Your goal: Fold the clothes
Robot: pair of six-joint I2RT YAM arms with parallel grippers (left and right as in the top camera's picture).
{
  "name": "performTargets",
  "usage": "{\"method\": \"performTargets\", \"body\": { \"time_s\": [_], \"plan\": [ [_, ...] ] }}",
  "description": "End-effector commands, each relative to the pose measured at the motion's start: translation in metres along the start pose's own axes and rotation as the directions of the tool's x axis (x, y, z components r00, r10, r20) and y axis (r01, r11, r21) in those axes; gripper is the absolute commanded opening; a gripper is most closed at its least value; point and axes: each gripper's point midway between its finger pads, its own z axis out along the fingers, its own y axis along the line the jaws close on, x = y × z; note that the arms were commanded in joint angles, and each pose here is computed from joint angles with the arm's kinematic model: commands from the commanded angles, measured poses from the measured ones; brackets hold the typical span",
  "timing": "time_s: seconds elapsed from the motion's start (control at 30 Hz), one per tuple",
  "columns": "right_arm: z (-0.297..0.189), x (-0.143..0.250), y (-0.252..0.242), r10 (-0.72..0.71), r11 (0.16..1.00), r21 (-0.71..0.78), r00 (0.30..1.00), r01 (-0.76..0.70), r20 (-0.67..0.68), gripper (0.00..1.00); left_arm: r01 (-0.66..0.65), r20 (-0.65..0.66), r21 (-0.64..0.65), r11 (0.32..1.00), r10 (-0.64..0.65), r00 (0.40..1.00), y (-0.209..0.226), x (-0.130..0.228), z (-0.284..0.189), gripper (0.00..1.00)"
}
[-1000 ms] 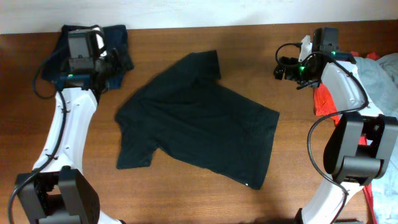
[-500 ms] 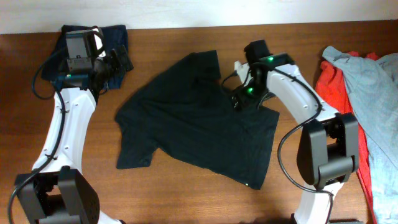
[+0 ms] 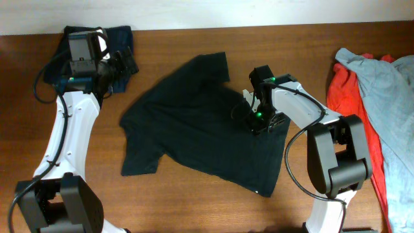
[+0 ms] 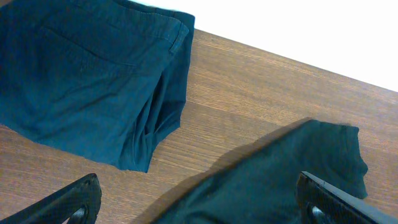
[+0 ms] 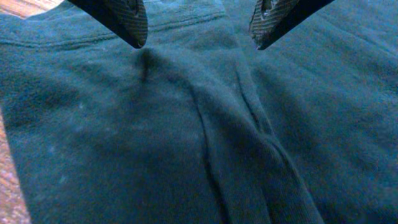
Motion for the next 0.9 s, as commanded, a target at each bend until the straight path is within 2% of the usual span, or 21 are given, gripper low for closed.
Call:
{"method": "performTargets", "body": {
  "time_s": [0.0,0.13,0.47,0.53,0.57,0.73,0.87],
  "plan": [
    [-0.007,0.004,0.002,-0.005,1.000,0.003,1.000,0.005,-0.001,0.56,0.011,-0.008,0.007,1.000,-0.011,1.000,0.000,0.002,0.001,0.99],
    [-0.006,0.003,0.008,-0.006,1.000,-0.029,1.000,0.007,0.005,0.44,0.011,-0.008,0.007,1.000,-0.011,1.000,0.000,0.002,0.001,0.99],
    [0.016,0.012,0.011,-0.009,0.999,-0.033,1.000,0.009,0.002,0.43,0.011,-0.008,0.007,1.000,-0.011,1.000,0.000,0.002,0.001,0.99],
    [0.016,0.012,0.011,-0.009,0.999,-0.033,1.000,0.009,0.002,0.37,0.011,-0.008,0.007,1.000,-0.011,1.000,0.000,0.002,0.001,0.99],
    [0.016,0.012,0.011,-0.010,0.999,-0.033,1.000,0.010,0.002,0.29,0.011,-0.008,0.007,1.000,-0.011,1.000,0.000,0.002,0.001,0.99],
    [0.013,0.011,0.011,-0.009,0.999,-0.033,1.000,0.009,0.003,0.17,0.011,-0.008,0.007,1.000,-0.011,1.000,0.000,0.002,0.001,0.99],
    [0.005,0.008,0.010,-0.009,0.999,-0.032,1.000,0.009,0.002,0.15,0.011,-0.008,0.007,1.000,-0.011,1.000,0.000,0.002,0.001,0.99]
  ]
}}
